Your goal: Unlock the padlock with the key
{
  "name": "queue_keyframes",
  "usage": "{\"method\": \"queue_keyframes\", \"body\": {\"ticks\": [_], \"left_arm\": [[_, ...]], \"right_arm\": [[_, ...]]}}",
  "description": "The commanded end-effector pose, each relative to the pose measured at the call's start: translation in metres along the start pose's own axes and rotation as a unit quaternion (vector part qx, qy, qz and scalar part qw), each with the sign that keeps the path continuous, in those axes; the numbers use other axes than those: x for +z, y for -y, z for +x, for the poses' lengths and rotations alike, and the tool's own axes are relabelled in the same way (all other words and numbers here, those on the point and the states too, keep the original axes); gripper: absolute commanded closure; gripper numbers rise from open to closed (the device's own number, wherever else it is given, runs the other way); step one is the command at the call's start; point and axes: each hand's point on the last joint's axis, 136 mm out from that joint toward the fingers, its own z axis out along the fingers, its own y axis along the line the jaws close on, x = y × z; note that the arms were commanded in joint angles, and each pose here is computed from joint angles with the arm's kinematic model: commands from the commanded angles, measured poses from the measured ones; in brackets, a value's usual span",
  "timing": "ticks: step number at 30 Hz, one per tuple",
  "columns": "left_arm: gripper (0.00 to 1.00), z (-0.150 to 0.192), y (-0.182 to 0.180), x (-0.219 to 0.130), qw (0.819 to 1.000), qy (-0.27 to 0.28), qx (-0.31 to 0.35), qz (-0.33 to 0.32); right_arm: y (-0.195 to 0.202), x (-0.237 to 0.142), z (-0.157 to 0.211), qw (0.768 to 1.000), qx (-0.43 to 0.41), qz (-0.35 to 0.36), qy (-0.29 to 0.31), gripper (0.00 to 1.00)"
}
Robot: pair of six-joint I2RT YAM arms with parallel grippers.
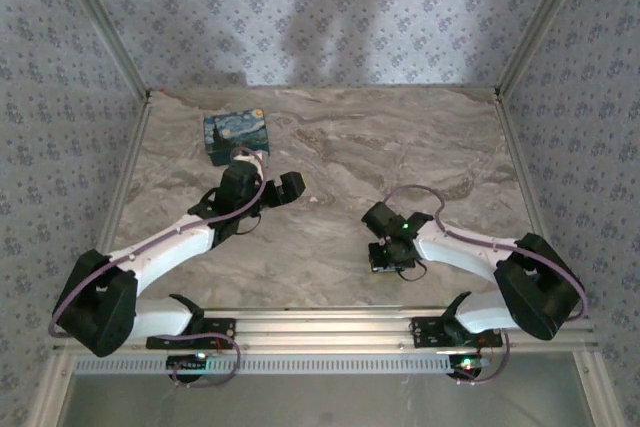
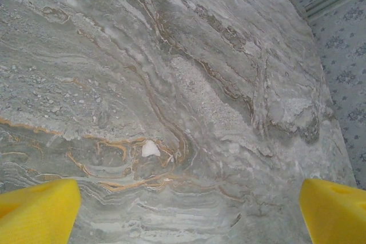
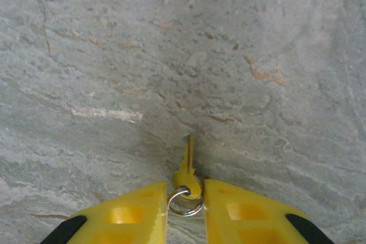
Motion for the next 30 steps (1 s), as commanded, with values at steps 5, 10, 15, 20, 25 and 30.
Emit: {"method": "queue_keyframes", "body": {"ticks": [5, 10, 15, 20, 25, 30], "left_arm": [[0.02, -0.012, 0.011, -0.005, 1.0, 0.018, 0.007, 0.005], [0.02, -0.013, 0.011, -0.006, 1.0, 0.019, 0.009, 0.004], [0.02, -0.014, 0.011, -0.008, 1.0, 0.021, 0.011, 0.003], [0.02, -0.015, 0.011, -0.01, 1.0, 0.023, 0.013, 0.003], [0.02, -0.019, 0.02, -0.014, 0.999, 0.027, 0.009, 0.021], [0.03, -0.027, 0.054, -0.023, 0.995, 0.029, 0.019, 0.095]], "right_arm": [[-0.002, -0.003, -0.005, 1.0, -0.003, 0.011, 0.01, 0.83], [-0.002, -0.007, -0.006, 1.0, -0.005, 0.014, 0.016, 0.89], [-0.001, -0.01, -0.007, 1.0, -0.006, 0.014, 0.021, 0.94], [-0.003, -0.014, -0.01, 0.999, -0.007, 0.009, 0.031, 0.96], [-0.011, -0.024, -0.014, 0.998, -0.013, -0.028, 0.054, 0.97], [-0.031, -0.051, -0.043, 0.981, -0.05, -0.12, 0.14, 0.99]]}}
